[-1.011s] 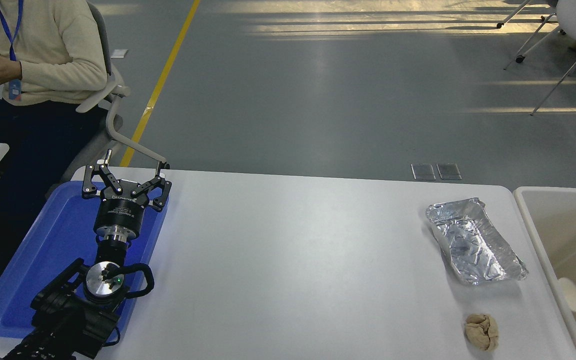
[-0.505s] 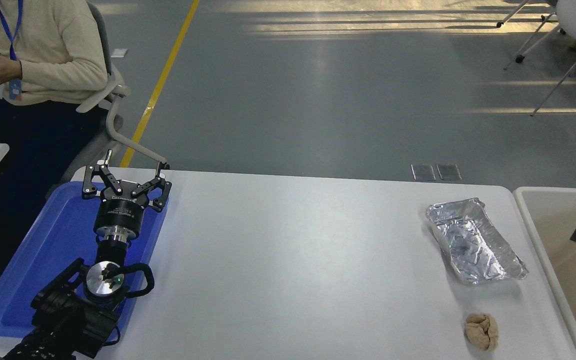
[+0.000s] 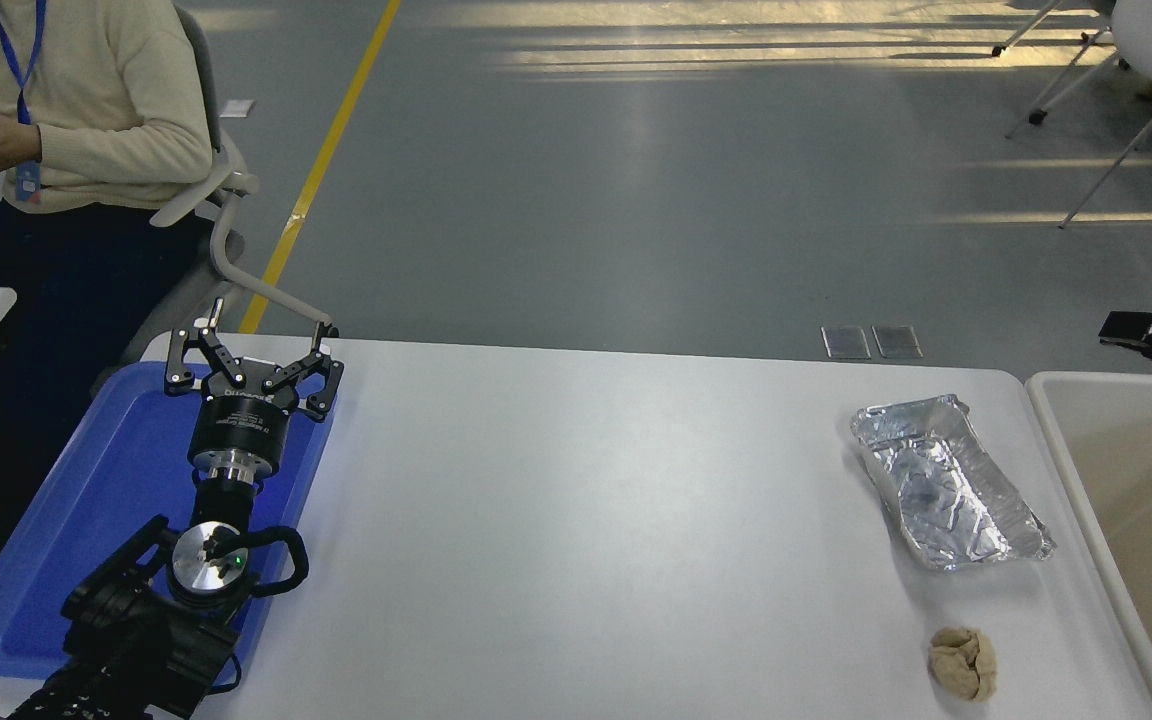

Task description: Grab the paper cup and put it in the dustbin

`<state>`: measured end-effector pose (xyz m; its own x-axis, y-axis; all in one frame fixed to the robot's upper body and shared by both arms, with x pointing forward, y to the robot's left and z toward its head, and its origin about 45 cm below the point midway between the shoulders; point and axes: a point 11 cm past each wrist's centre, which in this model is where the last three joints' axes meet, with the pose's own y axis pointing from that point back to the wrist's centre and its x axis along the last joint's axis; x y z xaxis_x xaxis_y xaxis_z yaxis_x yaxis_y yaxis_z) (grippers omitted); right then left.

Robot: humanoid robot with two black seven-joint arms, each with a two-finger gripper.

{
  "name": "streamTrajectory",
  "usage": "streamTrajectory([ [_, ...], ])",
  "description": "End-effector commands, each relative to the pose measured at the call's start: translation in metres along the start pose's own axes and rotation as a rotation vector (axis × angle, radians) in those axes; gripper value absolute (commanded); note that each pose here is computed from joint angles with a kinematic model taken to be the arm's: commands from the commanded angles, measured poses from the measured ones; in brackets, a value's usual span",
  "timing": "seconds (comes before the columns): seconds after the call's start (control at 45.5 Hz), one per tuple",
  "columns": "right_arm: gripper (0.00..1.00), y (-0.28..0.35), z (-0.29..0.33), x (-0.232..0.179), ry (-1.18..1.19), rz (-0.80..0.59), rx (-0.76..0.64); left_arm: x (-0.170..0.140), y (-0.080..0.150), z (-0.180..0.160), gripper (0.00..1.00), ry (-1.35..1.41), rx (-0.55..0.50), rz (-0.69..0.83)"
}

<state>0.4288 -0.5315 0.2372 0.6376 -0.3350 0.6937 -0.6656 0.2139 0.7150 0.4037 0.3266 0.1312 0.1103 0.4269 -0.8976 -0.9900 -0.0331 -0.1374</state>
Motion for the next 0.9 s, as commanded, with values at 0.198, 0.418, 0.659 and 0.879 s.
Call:
streamTrajectory([
  [0.198,0.99,0.021,-0.089,0.008,0.186,-0.115,0.147,0.0,0.0,0.0,1.0,0.0,0.0,0.0],
  [0.418,0.99,0.05,-0.117,-0.003,0.3,-0.189,0.176,0.0,0.0,0.0,1.0,0.0,0.001,0.0],
  [0.659,0.99,0.081,-0.156,-0.023,0.408,-0.254,0.242,0.0,0.0,0.0,1.0,0.0,0.0,0.0],
  [0.879,1.0,0.106,-0.181,-0.032,0.455,-0.288,0.283,0.0,0.0,0.0,1.0,0.0,0.001,0.0],
])
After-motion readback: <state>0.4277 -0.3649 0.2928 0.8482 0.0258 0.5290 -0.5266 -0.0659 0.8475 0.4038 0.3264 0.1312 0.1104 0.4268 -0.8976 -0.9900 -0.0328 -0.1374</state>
